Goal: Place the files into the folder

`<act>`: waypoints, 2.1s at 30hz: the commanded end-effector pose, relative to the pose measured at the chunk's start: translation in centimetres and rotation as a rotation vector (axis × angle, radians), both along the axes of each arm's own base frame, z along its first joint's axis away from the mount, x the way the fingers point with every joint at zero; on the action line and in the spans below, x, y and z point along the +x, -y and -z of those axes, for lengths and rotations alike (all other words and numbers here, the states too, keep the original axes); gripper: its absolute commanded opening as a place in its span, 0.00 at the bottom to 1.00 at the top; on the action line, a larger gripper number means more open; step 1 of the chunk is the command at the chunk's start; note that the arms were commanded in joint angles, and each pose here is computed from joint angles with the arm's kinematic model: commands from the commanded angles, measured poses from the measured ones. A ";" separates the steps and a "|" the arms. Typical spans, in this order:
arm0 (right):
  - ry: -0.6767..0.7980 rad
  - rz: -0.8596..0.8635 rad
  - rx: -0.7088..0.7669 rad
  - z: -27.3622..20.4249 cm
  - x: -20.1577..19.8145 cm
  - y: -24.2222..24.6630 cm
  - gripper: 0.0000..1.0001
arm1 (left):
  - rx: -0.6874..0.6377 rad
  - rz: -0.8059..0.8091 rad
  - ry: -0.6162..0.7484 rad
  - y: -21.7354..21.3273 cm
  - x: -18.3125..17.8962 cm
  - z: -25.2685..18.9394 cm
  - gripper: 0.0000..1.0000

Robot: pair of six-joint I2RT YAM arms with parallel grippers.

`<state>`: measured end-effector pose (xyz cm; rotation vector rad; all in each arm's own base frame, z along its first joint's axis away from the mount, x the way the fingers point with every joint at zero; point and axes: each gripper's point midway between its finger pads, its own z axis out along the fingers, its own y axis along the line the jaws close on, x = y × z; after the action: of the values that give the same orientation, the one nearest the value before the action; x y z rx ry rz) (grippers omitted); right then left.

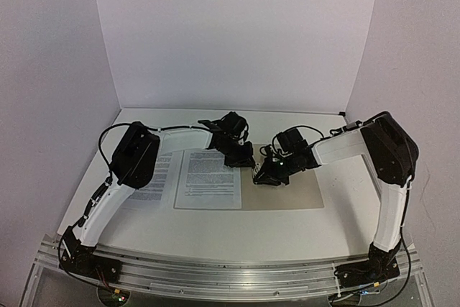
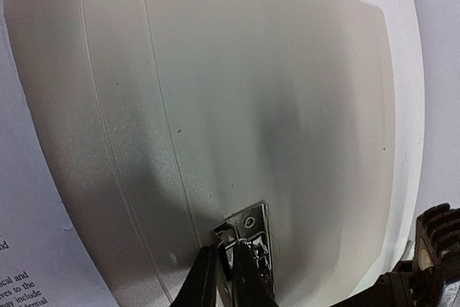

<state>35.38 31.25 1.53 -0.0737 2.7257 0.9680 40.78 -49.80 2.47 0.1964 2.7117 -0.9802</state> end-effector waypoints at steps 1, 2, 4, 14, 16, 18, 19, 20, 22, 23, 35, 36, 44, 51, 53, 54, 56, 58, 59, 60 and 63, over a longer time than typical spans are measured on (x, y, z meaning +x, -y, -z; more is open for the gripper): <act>0.013 0.005 0.007 0.4 0.2 -0.1 0.14 | 0.058 -0.020 -0.036 -0.4 -0.8 2.0 0.07; 0.009 0.003 0.006 0.6 0.1 -0.1 0.14 | 0.059 -0.023 -0.039 -0.5 -0.8 2.1 0.07; -0.002 0.002 -0.001 1.3 0.0 0.0 0.13 | 0.058 -0.027 -0.045 -0.5 -0.8 2.1 0.06; -0.060 0.048 -0.084 4.6 -1.4 2.4 0.00 | 0.065 -0.027 -0.051 -0.6 -1.0 2.0 0.05; -0.068 0.065 -0.099 4.9 -1.6 2.9 0.00 | 0.068 -0.026 -0.048 -0.7 -1.0 2.0 0.05; -0.077 0.074 -0.110 5.3 -1.8 3.2 0.00 | 0.072 -0.022 -0.044 -0.8 -1.0 2.0 0.05; -0.084 0.079 -0.116 5.5 -1.9 3.4 0.00 | 0.074 -0.021 -0.043 -0.8 -1.0 2.0 0.05; -0.094 0.086 -0.125 5.9 -2.1 3.6 0.00 | 0.074 -0.021 -0.042 -0.8 -1.0 2.0 0.05; -0.125 0.108 -0.143 6.8 -2.6 4.3 0.00 | 0.074 -0.021 -0.039 -0.9 -0.9 2.0 0.05; -0.143 0.122 -0.151 7.2 -2.9 4.7 0.00 | 0.074 -0.019 -0.037 -0.8 -0.9 1.9 0.05; -0.314 0.236 -0.319 12.6 -6.9 9.7 0.00 | 0.058 0.002 -0.013 -0.4 -0.7 1.2 0.05; -0.323 0.240 -0.332 12.9 -7.1 9.9 0.00 | 0.053 0.005 -0.012 -0.3 -0.7 1.1 0.05; -0.297 0.325 -0.429 11.8 -6.7 12.2 0.00 | 0.061 0.013 0.000 -0.4 -0.6 1.1 0.00; -0.304 0.412 -0.452 11.7 -6.6 13.1 0.00 | 0.072 0.019 0.015 -0.5 -0.4 1.2 0.00; -0.307 0.427 -0.448 11.5 -6.7 13.2 0.00 | 0.075 0.021 0.018 -0.6 -0.4 1.3 0.00; -0.291 0.434 -0.450 11.2 -6.4 13.2 0.00 | 0.076 0.021 0.019 -0.6 -0.4 1.3 0.00; -0.252 0.446 -0.451 10.3 -5.6 13.3 0.00 | 0.077 0.021 0.024 -0.6 -0.3 1.3 0.00; -0.215 0.451 -0.447 9.5 -4.6 13.1 0.00 | 0.079 0.023 0.028 -0.6 -0.2 1.2 0.00; -0.209 0.456 -0.455 9.4 -4.5 13.3 0.00 | 0.078 0.024 0.029 -0.6 -0.2 1.1 0.00; -0.213 0.464 -0.464 9.7 -4.7 13.6 0.00 | 0.080 0.024 0.029 -0.6 -0.2 1.2 0.00; -0.242 0.486 -0.508 11.0 -5.8 14.7 0.00 | 0.082 0.029 0.036 -0.7 -0.2 1.1 0.00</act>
<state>35.44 29.29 0.31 0.2573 2.6634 0.9444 40.85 -50.83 2.93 0.2171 2.6619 -0.9756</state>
